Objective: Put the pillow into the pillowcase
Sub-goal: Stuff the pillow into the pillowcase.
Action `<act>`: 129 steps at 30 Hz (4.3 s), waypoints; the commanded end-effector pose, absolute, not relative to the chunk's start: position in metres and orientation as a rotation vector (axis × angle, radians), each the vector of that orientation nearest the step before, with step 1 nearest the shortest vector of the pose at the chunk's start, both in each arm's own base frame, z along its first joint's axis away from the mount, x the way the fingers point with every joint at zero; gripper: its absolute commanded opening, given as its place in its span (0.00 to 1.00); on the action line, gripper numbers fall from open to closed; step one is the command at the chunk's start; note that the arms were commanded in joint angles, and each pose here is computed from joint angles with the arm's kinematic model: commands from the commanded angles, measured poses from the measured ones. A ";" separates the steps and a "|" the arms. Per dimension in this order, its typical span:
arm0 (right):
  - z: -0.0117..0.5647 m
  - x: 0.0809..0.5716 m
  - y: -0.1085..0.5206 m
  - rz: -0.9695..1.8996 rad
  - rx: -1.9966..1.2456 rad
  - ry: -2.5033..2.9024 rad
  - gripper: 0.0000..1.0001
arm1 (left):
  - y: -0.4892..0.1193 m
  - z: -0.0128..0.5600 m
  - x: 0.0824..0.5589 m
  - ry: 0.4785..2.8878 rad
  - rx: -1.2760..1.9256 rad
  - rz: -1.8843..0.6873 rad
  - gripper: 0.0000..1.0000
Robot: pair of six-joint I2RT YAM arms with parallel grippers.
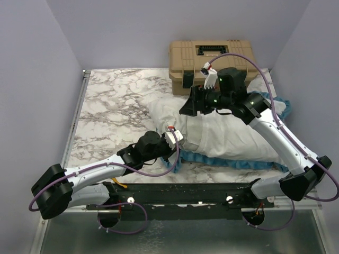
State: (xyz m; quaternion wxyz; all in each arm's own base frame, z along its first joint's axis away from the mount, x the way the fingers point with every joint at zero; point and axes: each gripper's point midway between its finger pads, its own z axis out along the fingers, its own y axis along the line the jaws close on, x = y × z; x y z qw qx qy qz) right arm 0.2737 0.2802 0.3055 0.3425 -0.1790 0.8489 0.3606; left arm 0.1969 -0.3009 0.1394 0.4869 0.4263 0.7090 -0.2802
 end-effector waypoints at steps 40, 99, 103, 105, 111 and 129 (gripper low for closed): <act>0.071 0.247 0.275 0.472 -0.833 2.772 0.24 | -0.300 0.251 0.237 1.675 0.600 -0.692 0.00; 0.091 0.179 0.310 1.191 -0.792 2.849 0.46 | -0.301 0.304 0.273 1.655 0.448 -0.991 0.00; 0.092 0.177 0.303 1.170 -0.775 2.870 0.49 | -0.278 0.276 0.284 1.751 0.263 -0.899 0.00; 0.098 0.177 0.299 1.155 -0.776 2.856 0.53 | -0.274 0.262 0.285 1.791 0.222 -0.883 0.00; 0.114 0.182 0.283 1.006 -0.829 2.823 0.70 | -0.273 0.229 0.290 1.896 0.170 -0.846 0.00; 0.262 0.249 0.301 0.914 -0.804 2.295 0.82 | -0.259 0.147 0.303 2.020 0.086 -0.690 0.00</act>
